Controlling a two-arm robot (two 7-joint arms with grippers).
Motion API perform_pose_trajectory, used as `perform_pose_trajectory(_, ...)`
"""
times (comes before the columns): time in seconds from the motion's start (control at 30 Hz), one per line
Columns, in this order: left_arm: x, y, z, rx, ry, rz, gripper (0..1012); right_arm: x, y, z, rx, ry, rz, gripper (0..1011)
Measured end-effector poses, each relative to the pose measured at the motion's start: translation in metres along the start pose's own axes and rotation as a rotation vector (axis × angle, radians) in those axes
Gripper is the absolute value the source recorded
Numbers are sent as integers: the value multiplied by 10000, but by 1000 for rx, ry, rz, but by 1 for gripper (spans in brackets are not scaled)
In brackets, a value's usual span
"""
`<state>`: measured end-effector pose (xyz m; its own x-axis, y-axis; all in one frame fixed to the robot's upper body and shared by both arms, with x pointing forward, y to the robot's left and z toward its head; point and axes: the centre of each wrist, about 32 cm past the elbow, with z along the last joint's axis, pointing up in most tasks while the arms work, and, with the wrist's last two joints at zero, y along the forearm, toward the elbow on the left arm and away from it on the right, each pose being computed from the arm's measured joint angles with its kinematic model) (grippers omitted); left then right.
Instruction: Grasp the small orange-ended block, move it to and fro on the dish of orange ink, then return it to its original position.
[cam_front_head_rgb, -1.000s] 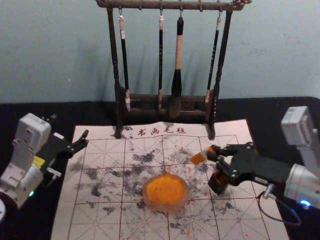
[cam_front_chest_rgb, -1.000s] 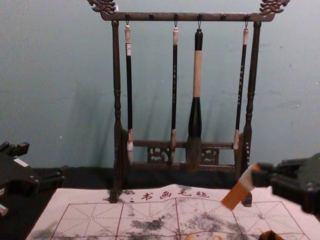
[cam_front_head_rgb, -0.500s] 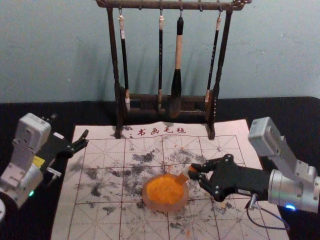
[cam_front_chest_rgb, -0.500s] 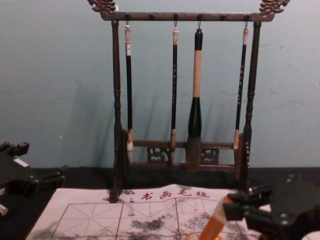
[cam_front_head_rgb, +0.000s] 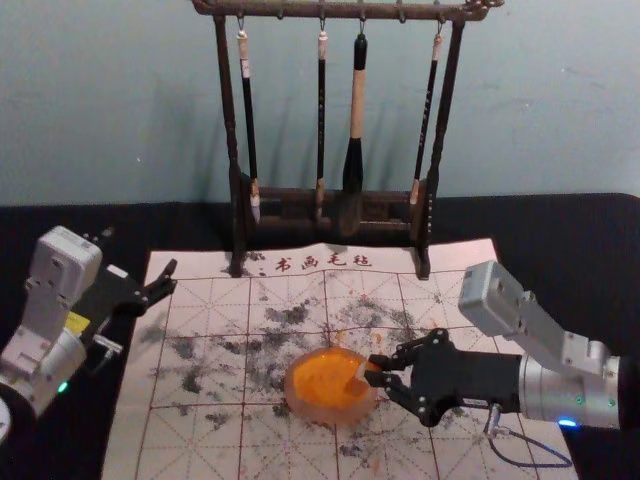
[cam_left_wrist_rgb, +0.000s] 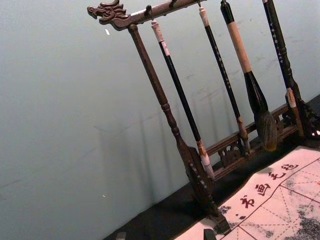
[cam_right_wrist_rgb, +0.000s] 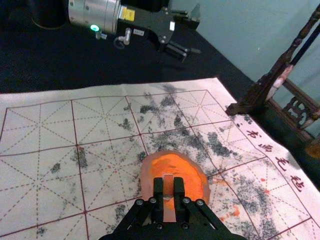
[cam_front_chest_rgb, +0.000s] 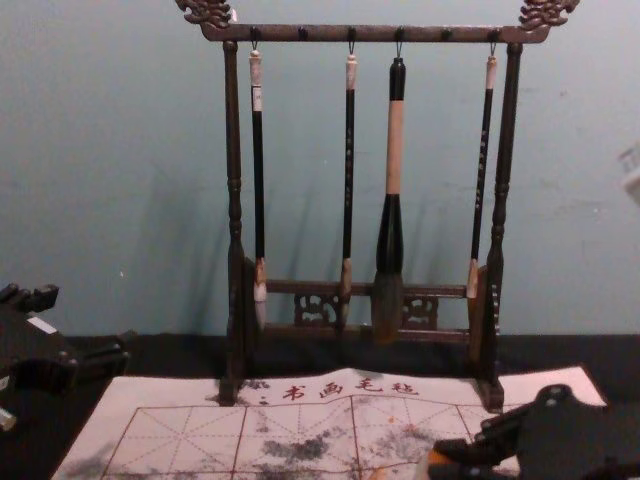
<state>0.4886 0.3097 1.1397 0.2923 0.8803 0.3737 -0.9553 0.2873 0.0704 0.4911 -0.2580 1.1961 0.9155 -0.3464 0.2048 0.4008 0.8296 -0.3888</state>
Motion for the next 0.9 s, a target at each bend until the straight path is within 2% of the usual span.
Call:
perform_pose_trajectory(0.43, 0, 0, 0, 0, 0, 0, 1001, 52, 158, 35, -54, -37, 26, 90)
perform_pose_trajectory(0.9, 0, 0, 0, 0, 0, 0, 1001, 97, 261, 93, -75, -69, 37, 90)
